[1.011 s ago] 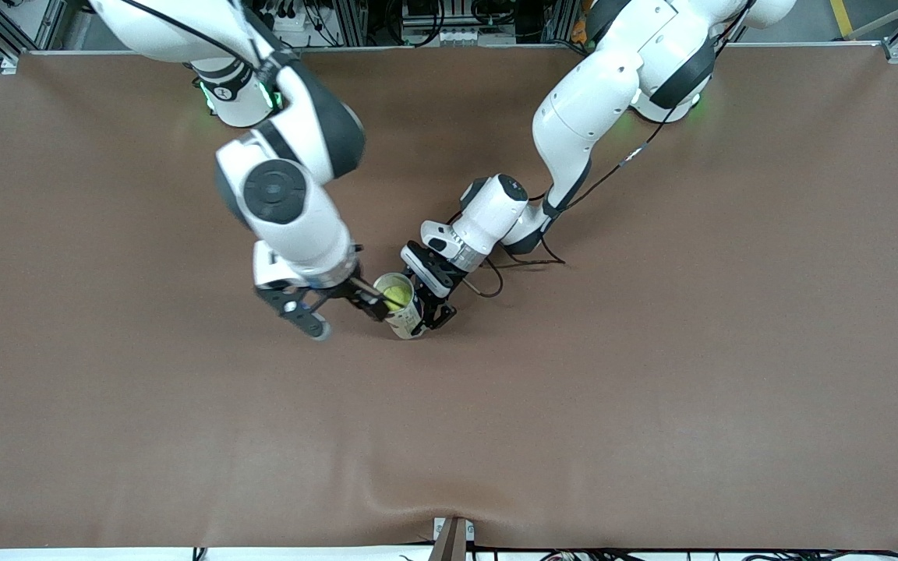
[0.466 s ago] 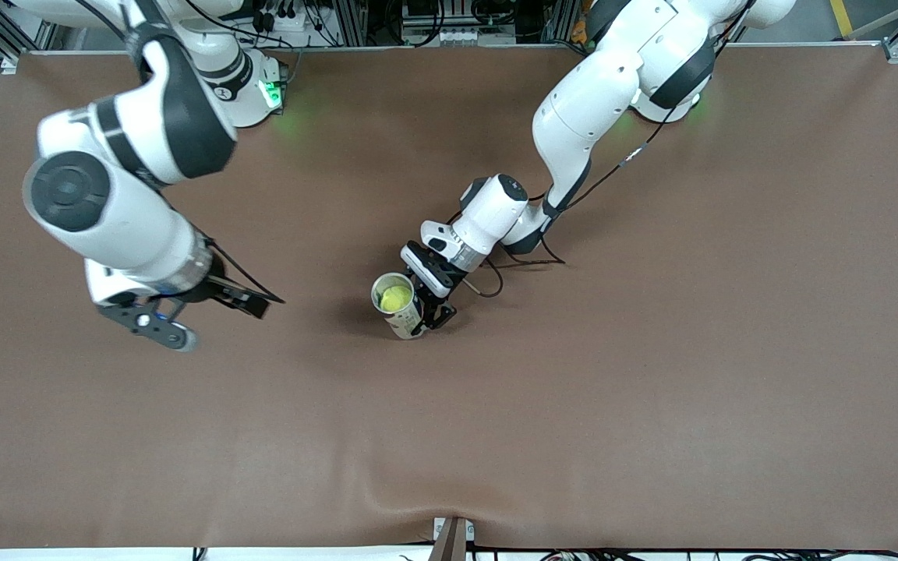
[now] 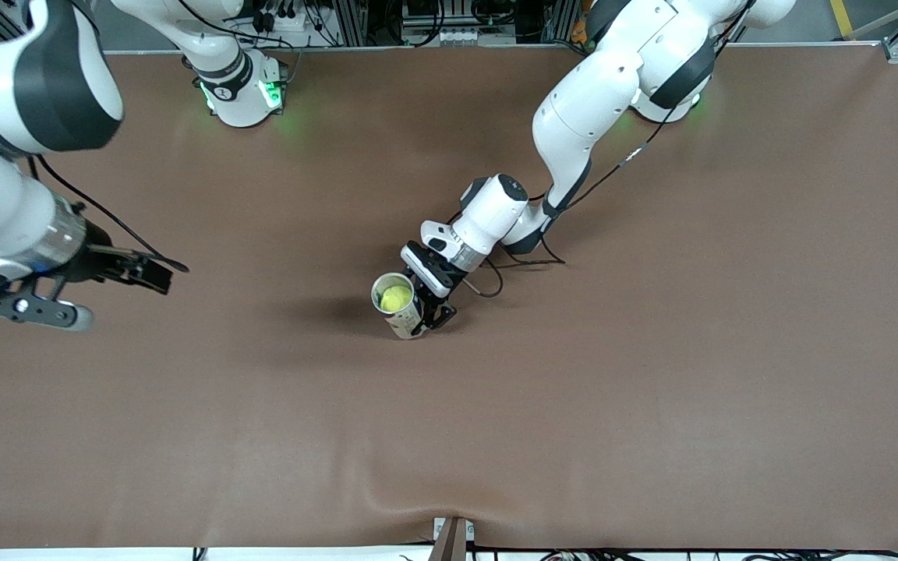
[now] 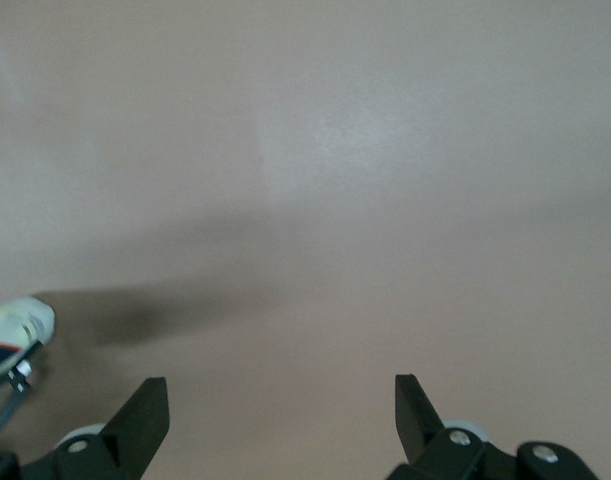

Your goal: Insert tennis ball vertically with right arm

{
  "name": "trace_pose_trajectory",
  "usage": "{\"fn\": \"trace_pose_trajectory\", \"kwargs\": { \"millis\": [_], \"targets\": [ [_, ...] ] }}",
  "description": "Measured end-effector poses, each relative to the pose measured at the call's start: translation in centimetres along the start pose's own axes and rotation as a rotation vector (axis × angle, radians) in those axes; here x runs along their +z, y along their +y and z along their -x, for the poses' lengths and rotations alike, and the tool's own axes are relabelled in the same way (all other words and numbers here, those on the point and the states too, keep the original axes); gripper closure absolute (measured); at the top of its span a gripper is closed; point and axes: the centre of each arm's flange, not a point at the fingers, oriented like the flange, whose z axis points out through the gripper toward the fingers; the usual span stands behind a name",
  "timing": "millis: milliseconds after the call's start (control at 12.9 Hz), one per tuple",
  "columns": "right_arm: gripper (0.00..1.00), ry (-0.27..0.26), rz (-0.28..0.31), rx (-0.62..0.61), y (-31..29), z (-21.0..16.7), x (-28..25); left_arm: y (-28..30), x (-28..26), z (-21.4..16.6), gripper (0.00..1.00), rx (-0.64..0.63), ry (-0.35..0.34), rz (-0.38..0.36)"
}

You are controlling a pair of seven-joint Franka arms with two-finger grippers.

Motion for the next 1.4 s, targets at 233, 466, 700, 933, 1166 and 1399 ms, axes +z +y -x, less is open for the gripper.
{"fn": "trace_pose_trajectory", "kwargs": {
  "millis": [233, 466, 700, 933, 1166, 1399],
  "targets": [
    [0.0, -0.001, -0.022, -0.033, 2.8, 1.7, -3.2, 0.0, 0.0, 0.0, 0.31, 0.0, 0.0, 0.0],
    [0.0, -0.013, -0.093, -0.035, 6.9, 3.8, -6.4, 0.0, 0.0, 0.0, 0.3, 0.0, -0.001, 0.0],
    [0.0, -0.014, -0.099, -0.085, 7.8, 6.0, -8.8, 0.0, 0.0, 0.1, 0.28, 0.0, -0.001, 0.0],
    [0.0, -0.023, -0.098, -0.149, 7.9, 6.4, -8.9, 0.4, 0.2, 2.1, 0.01, -0.001, -0.053, 0.017],
    [0.0, -0.034, -0.099, -0.145, 9.7, 6.2, -8.6, 0.9, 0.2, 3.0, 0.0, -0.04, -0.072, 0.025],
    [0.0, -0.043, -0.098, -0.092, 9.9, 6.2, -8.5, 0.8, -0.6, 2.9, 0.0, -0.08, -0.081, 0.024]
  ]
}}
